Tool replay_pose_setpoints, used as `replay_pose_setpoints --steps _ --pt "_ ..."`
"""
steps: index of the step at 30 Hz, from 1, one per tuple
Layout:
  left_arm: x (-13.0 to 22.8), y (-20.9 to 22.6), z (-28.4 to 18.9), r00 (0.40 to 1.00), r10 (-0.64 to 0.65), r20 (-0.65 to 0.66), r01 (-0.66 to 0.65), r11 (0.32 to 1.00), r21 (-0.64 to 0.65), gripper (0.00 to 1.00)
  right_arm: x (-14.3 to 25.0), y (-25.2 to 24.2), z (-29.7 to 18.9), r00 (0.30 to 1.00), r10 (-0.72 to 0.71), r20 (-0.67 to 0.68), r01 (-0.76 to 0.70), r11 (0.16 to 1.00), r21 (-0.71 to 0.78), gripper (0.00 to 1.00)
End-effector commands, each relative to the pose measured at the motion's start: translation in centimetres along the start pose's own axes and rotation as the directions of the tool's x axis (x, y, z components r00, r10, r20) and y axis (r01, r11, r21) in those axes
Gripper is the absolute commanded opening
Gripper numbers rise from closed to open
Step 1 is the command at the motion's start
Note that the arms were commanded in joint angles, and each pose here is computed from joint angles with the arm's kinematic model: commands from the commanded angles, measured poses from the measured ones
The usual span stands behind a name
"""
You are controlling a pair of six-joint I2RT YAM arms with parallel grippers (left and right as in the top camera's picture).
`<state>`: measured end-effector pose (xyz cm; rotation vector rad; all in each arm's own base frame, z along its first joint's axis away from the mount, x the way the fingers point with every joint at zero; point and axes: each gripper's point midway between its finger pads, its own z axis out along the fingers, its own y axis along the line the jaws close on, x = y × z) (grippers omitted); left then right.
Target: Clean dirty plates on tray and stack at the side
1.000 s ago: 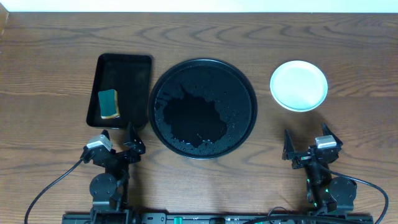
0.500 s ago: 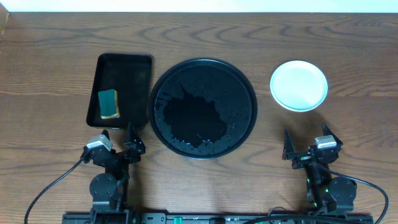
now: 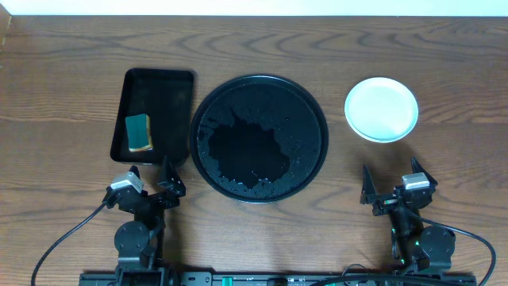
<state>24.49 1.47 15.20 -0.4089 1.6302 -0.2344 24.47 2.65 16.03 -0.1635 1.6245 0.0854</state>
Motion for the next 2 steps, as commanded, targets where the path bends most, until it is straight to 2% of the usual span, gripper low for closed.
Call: replay_pose_setpoints --steps 1,2 --pt "1.39 1.27 0.05 0.999 0.001 -0.041 -0.004 0.998 -0.058 0.86 0.01 -0.21 -0.05 1.000 0.016 0.001 -0.016 1.000 0.008 0.99" --pt "1.39 1.27 0.05 0.999 0.001 -0.041 -0.004 0.998 -0.058 0.86 0.02 -0.22 -0.05 1.000 0.017 0.001 -0.017 1.000 0.008 0.99"
